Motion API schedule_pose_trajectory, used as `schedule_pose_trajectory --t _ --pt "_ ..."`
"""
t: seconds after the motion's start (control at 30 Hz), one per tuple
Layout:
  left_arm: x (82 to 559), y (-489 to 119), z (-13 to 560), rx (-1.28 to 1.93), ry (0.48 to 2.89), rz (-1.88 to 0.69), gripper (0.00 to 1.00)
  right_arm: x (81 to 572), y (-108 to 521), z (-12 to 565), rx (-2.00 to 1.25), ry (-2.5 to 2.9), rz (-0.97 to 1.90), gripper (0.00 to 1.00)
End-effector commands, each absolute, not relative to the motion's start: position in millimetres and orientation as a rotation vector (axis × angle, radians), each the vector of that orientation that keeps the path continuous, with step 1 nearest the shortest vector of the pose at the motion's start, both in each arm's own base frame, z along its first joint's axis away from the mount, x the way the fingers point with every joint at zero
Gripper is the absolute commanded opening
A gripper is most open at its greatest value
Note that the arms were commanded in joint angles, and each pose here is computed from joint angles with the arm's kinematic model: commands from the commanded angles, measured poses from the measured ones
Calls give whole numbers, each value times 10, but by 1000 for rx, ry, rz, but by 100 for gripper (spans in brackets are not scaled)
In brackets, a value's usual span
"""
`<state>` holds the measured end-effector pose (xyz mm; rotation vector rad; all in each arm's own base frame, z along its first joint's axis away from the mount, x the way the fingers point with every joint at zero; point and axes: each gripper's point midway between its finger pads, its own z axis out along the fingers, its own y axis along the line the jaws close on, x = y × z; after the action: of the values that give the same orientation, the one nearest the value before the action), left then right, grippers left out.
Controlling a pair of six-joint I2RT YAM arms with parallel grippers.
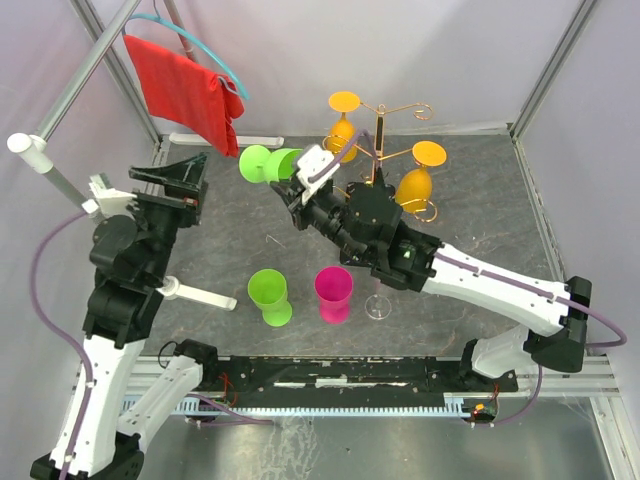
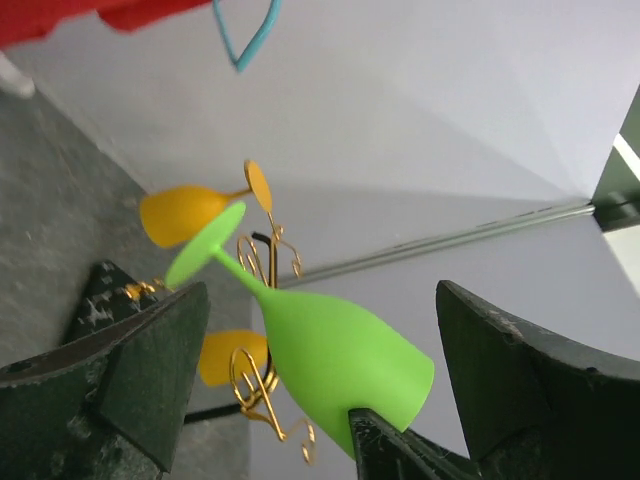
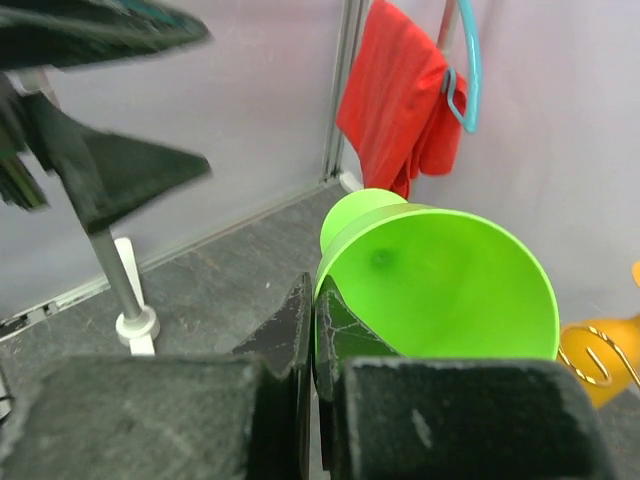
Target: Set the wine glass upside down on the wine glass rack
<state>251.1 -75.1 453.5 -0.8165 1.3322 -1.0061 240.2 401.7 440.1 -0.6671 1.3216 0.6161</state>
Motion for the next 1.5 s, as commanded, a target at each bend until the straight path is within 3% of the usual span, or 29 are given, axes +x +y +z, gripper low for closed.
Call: schedule_pose_trajectory --t 0.0,0.43,1.03,1.47 --pt "2456 -887 4620 -1003 1186 -1373 99 2269 3948 4961 -569 1021 632 1" --pt "2421 -955 4517 -1081 1138 -1542 96 1946 4195 4952 -666 873 730 1" --pt "2509 -989 4391 -1105 1126 -1578 74 1652 4521 4805 -758 826 760 1" --pt "2603 -1038 4351 -1088 1136 -1579 31 1576 4548 4761 -768 827 715 1"
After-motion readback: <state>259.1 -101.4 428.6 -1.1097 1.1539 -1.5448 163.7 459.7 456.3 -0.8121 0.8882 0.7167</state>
